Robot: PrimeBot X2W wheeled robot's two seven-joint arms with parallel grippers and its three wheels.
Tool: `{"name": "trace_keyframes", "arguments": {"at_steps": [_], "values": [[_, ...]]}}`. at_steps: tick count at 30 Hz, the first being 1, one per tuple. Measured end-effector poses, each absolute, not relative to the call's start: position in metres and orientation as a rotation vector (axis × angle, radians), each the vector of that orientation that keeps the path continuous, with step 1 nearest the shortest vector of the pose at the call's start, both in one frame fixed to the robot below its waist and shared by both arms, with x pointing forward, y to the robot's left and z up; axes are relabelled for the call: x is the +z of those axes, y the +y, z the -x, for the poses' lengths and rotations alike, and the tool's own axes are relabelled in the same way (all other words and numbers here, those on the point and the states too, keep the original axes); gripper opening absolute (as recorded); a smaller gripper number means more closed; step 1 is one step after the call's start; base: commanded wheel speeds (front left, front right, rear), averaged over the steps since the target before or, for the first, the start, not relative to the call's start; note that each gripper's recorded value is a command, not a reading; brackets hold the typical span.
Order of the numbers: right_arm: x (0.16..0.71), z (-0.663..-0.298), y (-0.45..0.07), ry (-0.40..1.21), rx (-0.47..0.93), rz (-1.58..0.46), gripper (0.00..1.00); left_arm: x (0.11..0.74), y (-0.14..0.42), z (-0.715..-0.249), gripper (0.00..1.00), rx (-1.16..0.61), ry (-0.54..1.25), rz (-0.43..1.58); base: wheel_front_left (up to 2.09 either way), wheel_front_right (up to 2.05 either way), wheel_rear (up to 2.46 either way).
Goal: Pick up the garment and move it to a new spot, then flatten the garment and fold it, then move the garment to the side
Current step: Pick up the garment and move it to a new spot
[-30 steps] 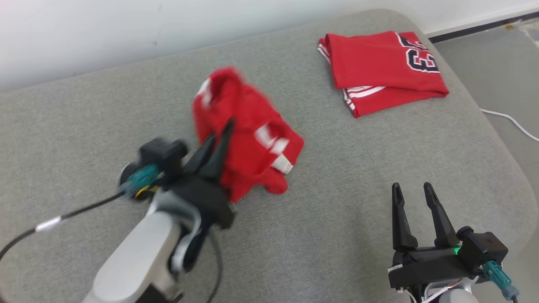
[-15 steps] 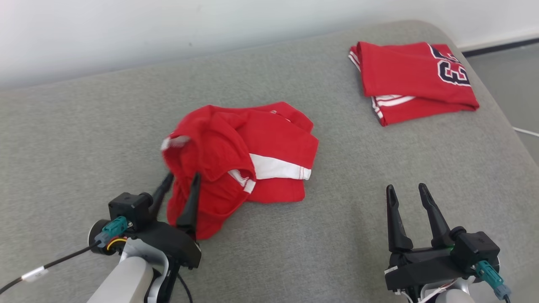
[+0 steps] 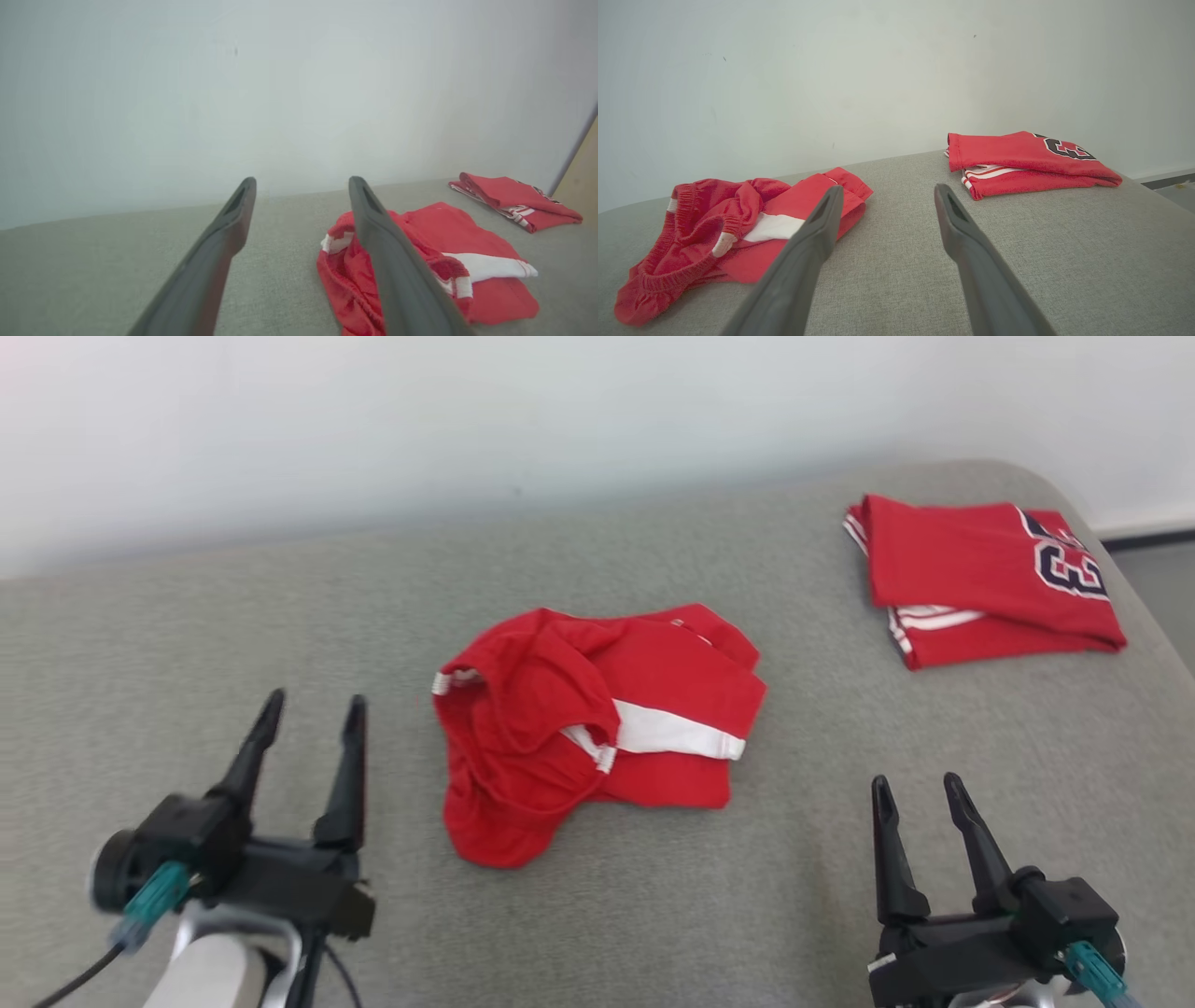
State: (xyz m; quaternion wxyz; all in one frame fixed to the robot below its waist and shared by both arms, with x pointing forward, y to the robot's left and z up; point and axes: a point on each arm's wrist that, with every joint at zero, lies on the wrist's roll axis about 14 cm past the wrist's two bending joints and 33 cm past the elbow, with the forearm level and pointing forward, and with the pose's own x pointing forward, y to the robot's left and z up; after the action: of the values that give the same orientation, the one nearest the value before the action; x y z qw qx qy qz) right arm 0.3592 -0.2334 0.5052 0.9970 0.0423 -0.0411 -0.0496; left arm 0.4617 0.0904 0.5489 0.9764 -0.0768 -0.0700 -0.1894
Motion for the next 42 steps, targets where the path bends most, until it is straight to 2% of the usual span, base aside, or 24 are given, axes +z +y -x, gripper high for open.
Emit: {"name": "trace_keyframes", "arguments": {"at_steps": [17, 27, 42], "values": [[0.519, -0.365, -0.198, -0.125, 0.018, -0.096, 1.0, 0.562, 0.205, -0.386, 1.0, -0.079, -0.221, 0.056, 0.0, 0.0, 0.0], [0.519, -0.362, -0.194, -0.123, 0.035, -0.098, 1.0, 0.538, 0.221, -0.352, 1.0, -0.011, -0.168, 0.081, 0.0, 0.0, 0.0], [0.515, -0.358, -0.195, -0.113, 0.029, -0.107, 1.0, 0.52, 0.231, -0.338, 1.0, 0.017, -0.119, 0.033, 0.0, 0.0, 0.0]]}}
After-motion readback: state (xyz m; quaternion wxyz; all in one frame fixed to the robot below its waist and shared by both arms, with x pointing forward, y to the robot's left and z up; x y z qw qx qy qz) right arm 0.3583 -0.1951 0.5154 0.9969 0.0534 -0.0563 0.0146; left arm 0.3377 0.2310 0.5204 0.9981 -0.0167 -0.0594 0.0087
